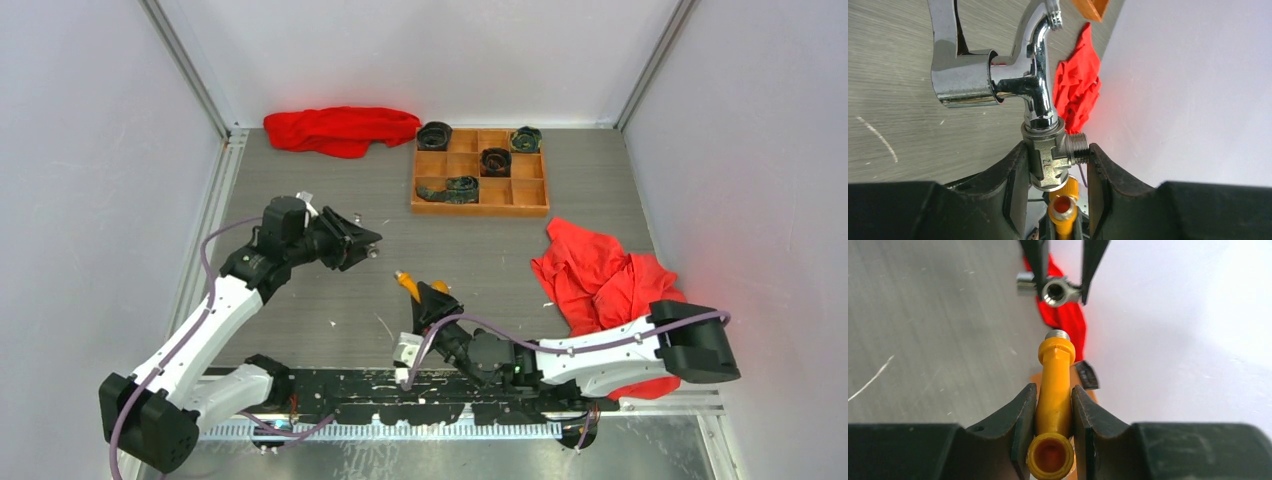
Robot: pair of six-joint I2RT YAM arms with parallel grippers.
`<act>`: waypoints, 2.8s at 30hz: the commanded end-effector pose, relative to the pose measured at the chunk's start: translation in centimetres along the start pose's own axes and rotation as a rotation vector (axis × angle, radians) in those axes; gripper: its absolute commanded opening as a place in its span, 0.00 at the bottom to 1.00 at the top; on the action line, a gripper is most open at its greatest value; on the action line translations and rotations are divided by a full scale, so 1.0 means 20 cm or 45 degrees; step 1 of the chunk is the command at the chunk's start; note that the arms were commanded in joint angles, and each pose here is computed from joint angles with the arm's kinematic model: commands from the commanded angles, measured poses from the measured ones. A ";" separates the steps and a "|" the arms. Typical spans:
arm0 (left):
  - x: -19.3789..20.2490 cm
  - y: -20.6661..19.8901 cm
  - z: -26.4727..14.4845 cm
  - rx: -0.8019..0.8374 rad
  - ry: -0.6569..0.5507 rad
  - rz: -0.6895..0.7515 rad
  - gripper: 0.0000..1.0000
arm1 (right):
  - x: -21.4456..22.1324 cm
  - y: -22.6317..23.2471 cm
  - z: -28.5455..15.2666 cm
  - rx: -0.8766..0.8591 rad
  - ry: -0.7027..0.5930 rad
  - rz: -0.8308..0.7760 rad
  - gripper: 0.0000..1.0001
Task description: Install the water faucets
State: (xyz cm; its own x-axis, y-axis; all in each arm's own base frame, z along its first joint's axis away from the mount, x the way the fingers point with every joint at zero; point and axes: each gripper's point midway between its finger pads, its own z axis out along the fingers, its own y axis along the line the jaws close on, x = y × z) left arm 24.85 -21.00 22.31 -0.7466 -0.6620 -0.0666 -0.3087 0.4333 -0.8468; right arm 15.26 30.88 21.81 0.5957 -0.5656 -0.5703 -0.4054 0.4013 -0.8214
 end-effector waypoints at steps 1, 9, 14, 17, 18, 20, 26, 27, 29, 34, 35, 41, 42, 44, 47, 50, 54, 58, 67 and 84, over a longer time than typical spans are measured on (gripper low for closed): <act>0.03 -0.27 -0.08 0.357 0.046 0.028 0.00 | -0.18 -0.34 -0.03 0.353 -0.096 0.046 0.01; 0.01 -0.29 -0.09 0.466 -0.004 0.033 0.00 | -0.21 -0.29 0.04 0.524 -0.058 -0.292 0.01; 0.01 -0.28 -0.10 0.493 -0.024 0.058 0.00 | -0.22 -0.24 0.09 0.532 -0.015 -0.363 0.01; 0.02 -0.27 -0.10 0.501 -0.021 0.054 0.00 | -0.23 -0.24 0.10 0.533 -0.009 -0.355 0.01; 0.02 -0.27 -0.10 0.503 -0.018 0.057 0.00 | -0.23 -0.24 0.10 0.536 -0.010 -0.355 0.01; 0.02 -0.27 -0.11 0.512 -0.018 0.067 0.00 | -0.24 -0.25 0.11 0.540 -0.014 -0.351 0.01; 0.03 -0.31 -0.14 0.602 -0.032 0.136 0.00 | -0.25 -0.24 0.12 0.522 -0.012 -0.360 0.01; 0.03 -0.32 -0.15 0.618 -0.036 0.151 0.00 | -0.25 -0.23 0.13 0.517 -0.007 -0.359 0.01; 0.03 -0.33 -0.17 0.633 -0.052 0.185 0.00 | -0.25 -0.22 0.13 0.512 -0.010 -0.354 0.01; 0.03 -0.34 -0.20 0.688 -0.092 0.228 0.00 | -0.25 -0.23 0.15 0.518 0.003 -0.349 0.01; 0.03 -0.35 -0.20 0.703 -0.100 0.233 0.00 | -0.25 -0.23 0.15 0.519 0.004 -0.349 0.01; 0.04 -0.36 -0.22 0.743 -0.113 0.274 0.00 | -0.25 -0.24 0.17 0.521 0.012 -0.336 0.01; 0.04 -0.36 -0.22 0.750 -0.114 0.277 0.00 | -0.25 -0.24 0.18 0.515 0.015 -0.336 0.01; 0.04 -0.37 -0.23 0.762 -0.122 0.284 0.00 | -0.25 -0.23 0.19 0.507 0.017 -0.328 0.01; 0.04 -0.37 -0.24 0.768 -0.130 0.296 0.00 | -0.24 -0.23 0.20 0.508 0.024 -0.321 0.01; 0.04 -0.37 -0.26 0.781 -0.141 0.310 0.00 | -0.24 -0.24 0.21 0.506 0.034 -0.316 0.01; 0.04 -0.38 -0.27 0.803 -0.151 0.322 0.00 | -0.24 -0.22 0.23 0.480 0.038 -0.306 0.01; 0.04 -0.38 -0.28 0.820 -0.152 0.332 0.00 | -0.23 -0.20 0.24 0.459 0.046 -0.302 0.01; 0.06 -0.39 -0.30 0.843 -0.150 0.393 0.00 | -0.21 -0.19 0.26 0.449 0.062 -0.285 0.01; 0.09 -0.39 -0.29 0.857 -0.129 0.478 0.00 | -0.22 -0.22 0.27 0.483 0.075 -0.250 0.01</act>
State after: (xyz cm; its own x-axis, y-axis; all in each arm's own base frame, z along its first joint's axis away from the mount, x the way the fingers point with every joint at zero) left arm 23.28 -21.77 28.04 -0.7076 -0.6215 -0.3363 0.2324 0.2448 -0.9413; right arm 17.96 35.44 25.86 0.5968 -0.7352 -0.3214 0.0053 0.4041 -0.9147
